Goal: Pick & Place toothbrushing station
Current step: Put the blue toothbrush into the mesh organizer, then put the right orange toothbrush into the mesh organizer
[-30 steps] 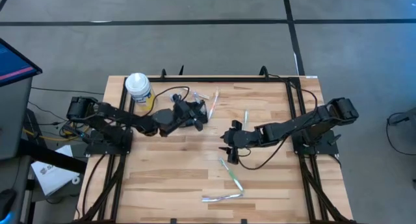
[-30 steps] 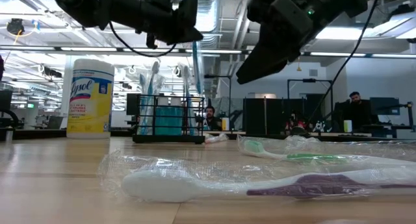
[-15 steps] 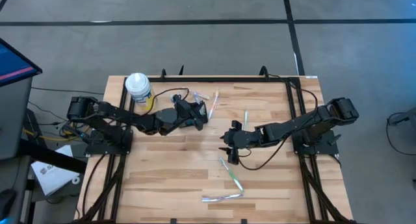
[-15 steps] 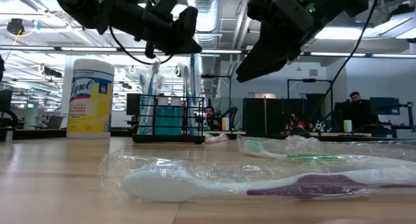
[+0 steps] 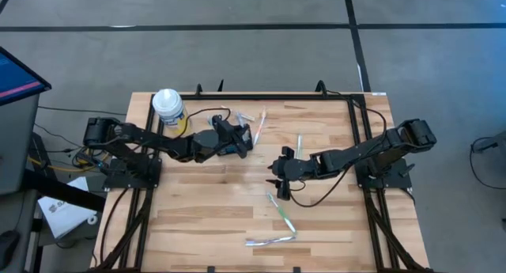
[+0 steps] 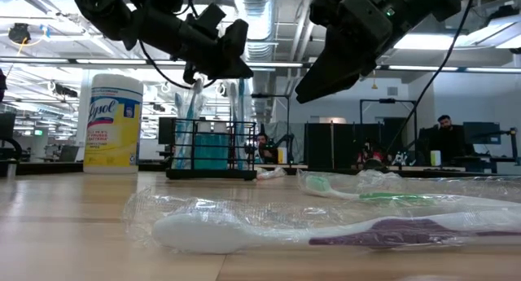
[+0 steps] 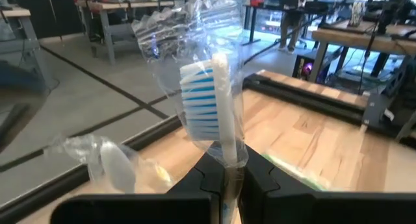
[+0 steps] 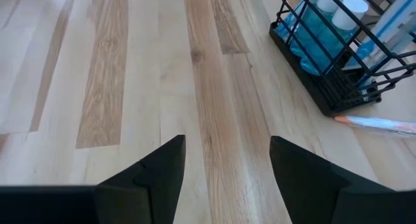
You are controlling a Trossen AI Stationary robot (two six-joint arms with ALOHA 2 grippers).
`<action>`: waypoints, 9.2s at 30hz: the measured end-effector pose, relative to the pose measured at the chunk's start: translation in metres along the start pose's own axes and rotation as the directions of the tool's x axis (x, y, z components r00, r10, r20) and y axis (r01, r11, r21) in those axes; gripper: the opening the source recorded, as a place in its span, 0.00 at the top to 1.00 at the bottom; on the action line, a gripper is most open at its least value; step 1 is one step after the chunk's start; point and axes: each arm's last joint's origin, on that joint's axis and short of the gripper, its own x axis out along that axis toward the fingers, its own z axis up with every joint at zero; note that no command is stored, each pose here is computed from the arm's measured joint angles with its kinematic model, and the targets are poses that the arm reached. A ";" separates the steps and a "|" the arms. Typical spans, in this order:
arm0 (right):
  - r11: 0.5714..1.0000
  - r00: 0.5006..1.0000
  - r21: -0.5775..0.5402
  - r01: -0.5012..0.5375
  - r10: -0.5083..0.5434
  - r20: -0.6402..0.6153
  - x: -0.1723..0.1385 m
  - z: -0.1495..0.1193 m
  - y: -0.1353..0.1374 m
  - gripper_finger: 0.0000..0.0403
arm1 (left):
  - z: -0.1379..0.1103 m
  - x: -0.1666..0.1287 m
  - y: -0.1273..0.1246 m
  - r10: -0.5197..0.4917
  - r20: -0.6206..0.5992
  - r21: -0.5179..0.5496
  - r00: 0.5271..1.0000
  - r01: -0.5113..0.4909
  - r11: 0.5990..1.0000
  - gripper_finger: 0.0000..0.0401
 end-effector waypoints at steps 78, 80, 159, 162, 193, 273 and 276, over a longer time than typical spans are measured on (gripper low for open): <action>1.000 1.000 -0.009 0.001 -0.002 -0.007 0.000 -0.001 0.000 0.47 | -0.017 0.011 -0.022 -0.085 -0.017 -0.033 0.996 0.084 0.996 0.75; 1.000 1.000 -0.009 0.002 -0.002 -0.008 0.000 -0.001 0.000 0.47 | -0.008 0.005 -0.024 -0.105 0.011 -0.030 0.994 0.106 0.994 0.75; 0.990 1.000 -0.142 0.002 -0.003 -0.008 0.000 -0.001 -0.001 0.47 | 0.079 0.109 0.170 0.154 -0.351 0.055 0.923 -0.144 0.988 0.67; 0.986 1.000 -0.168 0.006 -0.008 -0.008 0.001 0.000 -0.003 0.47 | 0.078 0.123 0.184 0.168 -0.413 0.071 0.895 -0.152 0.986 0.67; 0.980 0.992 -0.193 0.052 -0.074 -0.105 0.005 -0.007 -0.024 0.47 | 0.051 0.173 0.195 0.051 -0.640 0.274 0.767 0.165 0.948 0.67; 0.980 0.992 -0.199 0.000 -0.025 -0.120 0.005 -0.007 -0.022 0.47 | -0.033 0.167 0.171 -0.036 -0.751 0.385 0.660 0.482 0.787 0.58; 0.980 0.993 -0.199 0.000 -0.025 -0.120 0.005 -0.007 -0.022 0.47 | -0.032 0.167 0.177 -0.099 -0.748 0.327 0.656 0.494 0.806 0.58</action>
